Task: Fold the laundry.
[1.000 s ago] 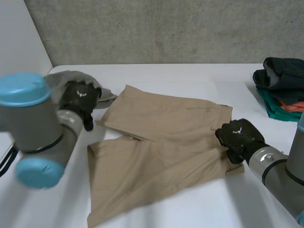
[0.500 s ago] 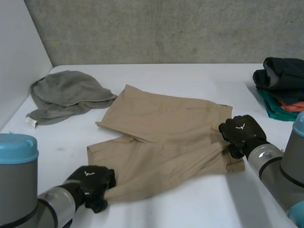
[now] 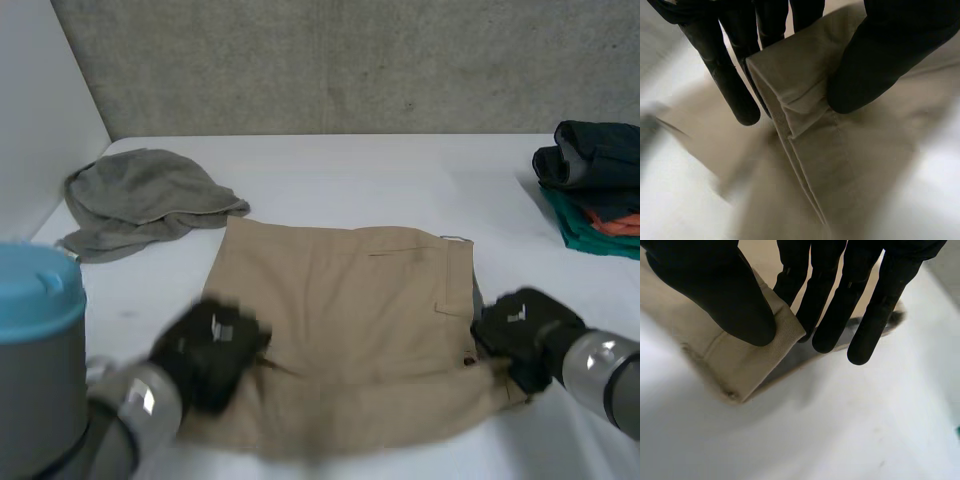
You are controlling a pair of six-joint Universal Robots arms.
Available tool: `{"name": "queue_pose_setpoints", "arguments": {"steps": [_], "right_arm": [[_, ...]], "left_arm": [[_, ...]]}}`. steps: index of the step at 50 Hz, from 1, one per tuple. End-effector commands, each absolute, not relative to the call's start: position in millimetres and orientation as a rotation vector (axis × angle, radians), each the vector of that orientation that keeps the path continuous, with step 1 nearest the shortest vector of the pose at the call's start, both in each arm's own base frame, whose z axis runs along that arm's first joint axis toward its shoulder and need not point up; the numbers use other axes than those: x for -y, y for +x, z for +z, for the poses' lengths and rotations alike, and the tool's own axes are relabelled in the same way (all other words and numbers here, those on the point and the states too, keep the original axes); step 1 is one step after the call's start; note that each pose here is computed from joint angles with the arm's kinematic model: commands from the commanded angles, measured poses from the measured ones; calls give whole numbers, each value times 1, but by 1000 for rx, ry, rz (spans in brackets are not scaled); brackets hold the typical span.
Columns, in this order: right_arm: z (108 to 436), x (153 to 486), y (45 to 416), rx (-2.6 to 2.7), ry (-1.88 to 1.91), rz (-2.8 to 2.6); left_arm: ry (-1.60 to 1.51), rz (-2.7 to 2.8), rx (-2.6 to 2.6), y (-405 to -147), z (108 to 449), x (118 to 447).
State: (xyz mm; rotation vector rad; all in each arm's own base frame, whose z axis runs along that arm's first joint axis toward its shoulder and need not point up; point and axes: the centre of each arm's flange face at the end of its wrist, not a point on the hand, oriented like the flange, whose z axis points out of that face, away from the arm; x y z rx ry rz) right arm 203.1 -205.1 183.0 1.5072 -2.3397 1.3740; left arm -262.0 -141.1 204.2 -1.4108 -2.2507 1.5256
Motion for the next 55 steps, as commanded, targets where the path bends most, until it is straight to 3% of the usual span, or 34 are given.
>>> {"name": "queue_pose_setpoints", "arguments": {"steps": [1,5,9,15,21,25,29,37,44,55], "right_arm": [[187,250,225,2218,1327,1710],[201,274,234,2083,1208,1881],[193,300,246,2017,1153,1934],[174,331,280,1948,1178,2011],[161,369,292,1851,1047,2072],[153,386,292,1828,960,2072],[162,381,288,1847,909,2072],[188,328,261,2119,1060,1929],[162,284,236,2557,1177,1631],[134,296,228,2470,1129,1748]], "left_arm": [[-1257,1983,2056,-299,206,224],[-1200,2105,2066,-306,198,270],[-1140,2175,2097,-308,191,314],[-1110,2236,2064,-320,178,353],[-1078,2291,2029,-330,166,382],[-1102,2269,1999,-338,160,378],[-1095,2257,2004,-339,160,374],[-1080,2218,2018,-323,195,335],[-1026,2087,2081,-304,195,292],[-1005,2017,2121,-295,178,273]]}}
